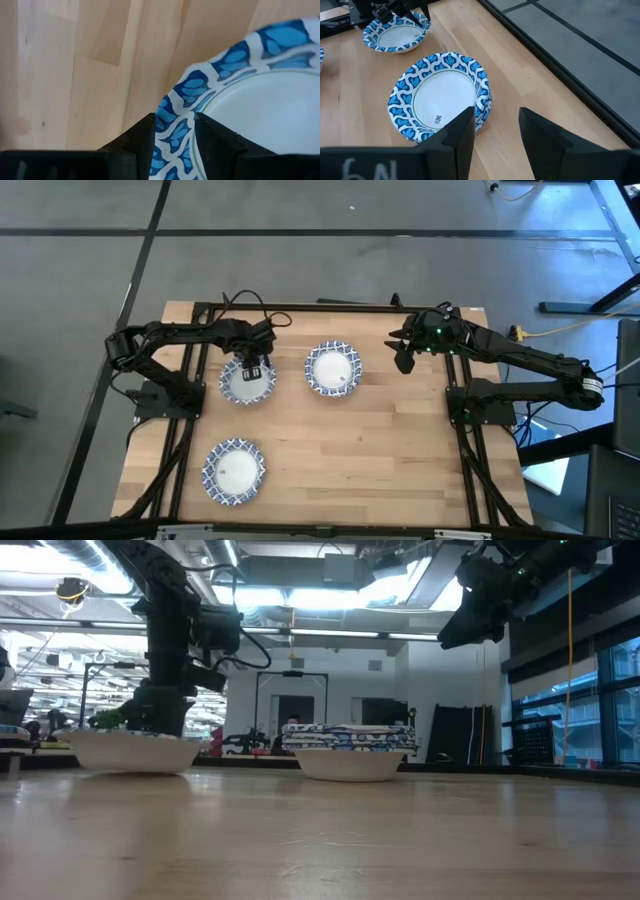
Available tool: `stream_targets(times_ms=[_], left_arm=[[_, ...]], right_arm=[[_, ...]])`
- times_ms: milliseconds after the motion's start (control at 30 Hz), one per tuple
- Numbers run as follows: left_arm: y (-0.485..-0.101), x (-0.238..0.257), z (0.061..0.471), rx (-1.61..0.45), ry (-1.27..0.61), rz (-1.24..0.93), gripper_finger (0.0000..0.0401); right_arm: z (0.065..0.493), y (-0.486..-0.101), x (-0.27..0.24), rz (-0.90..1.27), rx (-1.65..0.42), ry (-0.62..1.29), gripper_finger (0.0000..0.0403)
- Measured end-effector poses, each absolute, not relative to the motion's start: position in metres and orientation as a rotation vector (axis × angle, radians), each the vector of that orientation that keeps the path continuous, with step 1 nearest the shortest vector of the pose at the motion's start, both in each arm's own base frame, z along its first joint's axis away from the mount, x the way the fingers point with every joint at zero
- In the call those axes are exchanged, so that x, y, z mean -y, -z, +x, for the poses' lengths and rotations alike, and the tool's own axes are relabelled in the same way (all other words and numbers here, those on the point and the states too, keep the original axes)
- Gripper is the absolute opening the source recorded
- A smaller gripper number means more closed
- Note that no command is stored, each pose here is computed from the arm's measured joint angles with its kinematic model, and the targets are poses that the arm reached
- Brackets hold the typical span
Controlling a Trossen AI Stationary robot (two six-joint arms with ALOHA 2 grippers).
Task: Nest bowls inside each other
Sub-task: Stack the top bowl on top of the bowl on the table
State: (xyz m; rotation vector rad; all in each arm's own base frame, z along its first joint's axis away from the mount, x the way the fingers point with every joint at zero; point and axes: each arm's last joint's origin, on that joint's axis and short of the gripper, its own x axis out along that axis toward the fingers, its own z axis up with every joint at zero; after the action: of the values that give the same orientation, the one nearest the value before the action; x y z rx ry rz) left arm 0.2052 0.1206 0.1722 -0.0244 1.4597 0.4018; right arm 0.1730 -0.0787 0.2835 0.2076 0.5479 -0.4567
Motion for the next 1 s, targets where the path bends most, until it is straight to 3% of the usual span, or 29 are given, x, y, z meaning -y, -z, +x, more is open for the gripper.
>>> stream_targets(times_ms=[1000], left_arm=[[-0.1697, -0.1187, 0.2021, -1.509, -0.372, -0.031, 0.0133]], right_arm=[[0.1730, -0.2835, 0.0787, 0.206, -0.548, 0.456, 0.0154]])
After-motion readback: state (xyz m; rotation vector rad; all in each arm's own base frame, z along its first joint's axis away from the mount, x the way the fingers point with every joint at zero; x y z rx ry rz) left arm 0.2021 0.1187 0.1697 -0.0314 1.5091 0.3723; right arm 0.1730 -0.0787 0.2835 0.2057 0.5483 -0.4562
